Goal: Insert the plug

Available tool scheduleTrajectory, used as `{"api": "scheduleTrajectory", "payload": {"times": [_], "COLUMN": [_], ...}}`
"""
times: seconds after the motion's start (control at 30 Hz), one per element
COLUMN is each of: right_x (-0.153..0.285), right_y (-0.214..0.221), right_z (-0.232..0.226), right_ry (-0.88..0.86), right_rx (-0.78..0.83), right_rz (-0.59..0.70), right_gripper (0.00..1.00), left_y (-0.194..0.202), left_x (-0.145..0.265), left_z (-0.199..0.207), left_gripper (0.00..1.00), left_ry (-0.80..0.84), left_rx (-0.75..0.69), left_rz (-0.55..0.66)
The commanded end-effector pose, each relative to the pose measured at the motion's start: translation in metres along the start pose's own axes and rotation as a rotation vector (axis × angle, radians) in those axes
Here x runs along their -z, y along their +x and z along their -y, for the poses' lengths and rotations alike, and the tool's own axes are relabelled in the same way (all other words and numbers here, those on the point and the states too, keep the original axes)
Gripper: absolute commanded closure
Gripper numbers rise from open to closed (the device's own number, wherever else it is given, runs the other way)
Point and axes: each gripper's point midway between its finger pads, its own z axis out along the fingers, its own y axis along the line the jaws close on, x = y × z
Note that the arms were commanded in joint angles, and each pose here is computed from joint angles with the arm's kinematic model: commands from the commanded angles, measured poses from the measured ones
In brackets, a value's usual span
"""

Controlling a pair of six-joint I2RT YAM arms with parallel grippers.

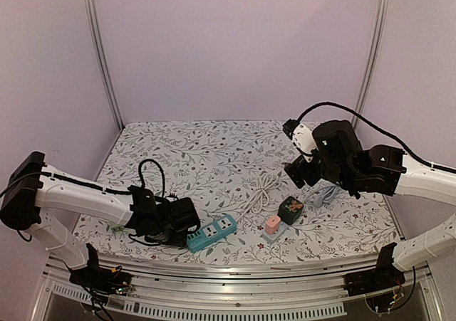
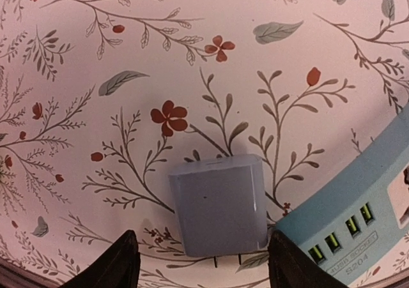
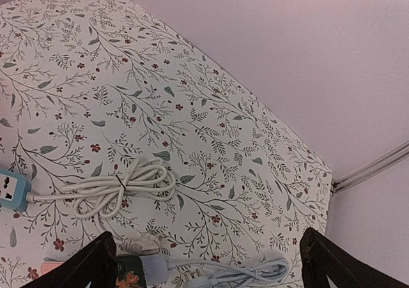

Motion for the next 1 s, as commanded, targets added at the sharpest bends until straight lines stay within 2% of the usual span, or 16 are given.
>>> {"api": "scheduleTrajectory", "payload": {"times": [0.0, 0.17, 0.33, 0.53, 0.67, 0.77, 0.9, 0.97], "right_x": [-0.001, -0.005, -0.004, -0.005, -0.006, -0.006, -0.006, -0.006], "right_y": [-0.005, -0.004, -0.004, -0.003, -0.002, -0.002, -0.003, -0.002], "right_z": [0.000, -0.004, -0.005, -0.006, -0.006, -0.006, -0.007, -0.007], "right_ry": [-0.009, -0.017, -0.021, -0.023, -0.024, -0.025, -0.026, -0.027], "right_rx": [-0.015, -0.004, -0.005, -0.004, -0.002, -0.001, -0.004, -0.008], "right_rz": [-0.005, -0.018, -0.020, -0.024, -0.028, -0.029, -0.027, -0.029], "right_gripper": [0.01, 0.01, 0.01, 0.01, 0.01, 0.01, 0.01, 0.01], "left_y": [-0.002, -0.002, -0.001, 0.001, 0.003, 0.004, 0.002, -0.003], "left_x": [-0.010, -0.015, -0.019, -0.024, -0.028, -0.030, -0.029, -0.024], "left_z": [0.003, 0.004, 0.003, 0.005, 0.006, 0.006, 0.004, 0.002], "left_gripper": [0.32, 0.34, 0.41, 0.42, 0.47, 0.57, 0.78, 0.84], "left_ry": [-0.006, -0.009, -0.020, -0.021, -0.023, -0.025, -0.030, -0.031], "left_rx": [0.023, 0.019, 0.023, 0.023, 0.027, 0.034, 0.029, 0.022], "left_rz": [0.008, 0.007, 0.003, -0.002, -0.004, -0.007, 0.007, 0.036]}}
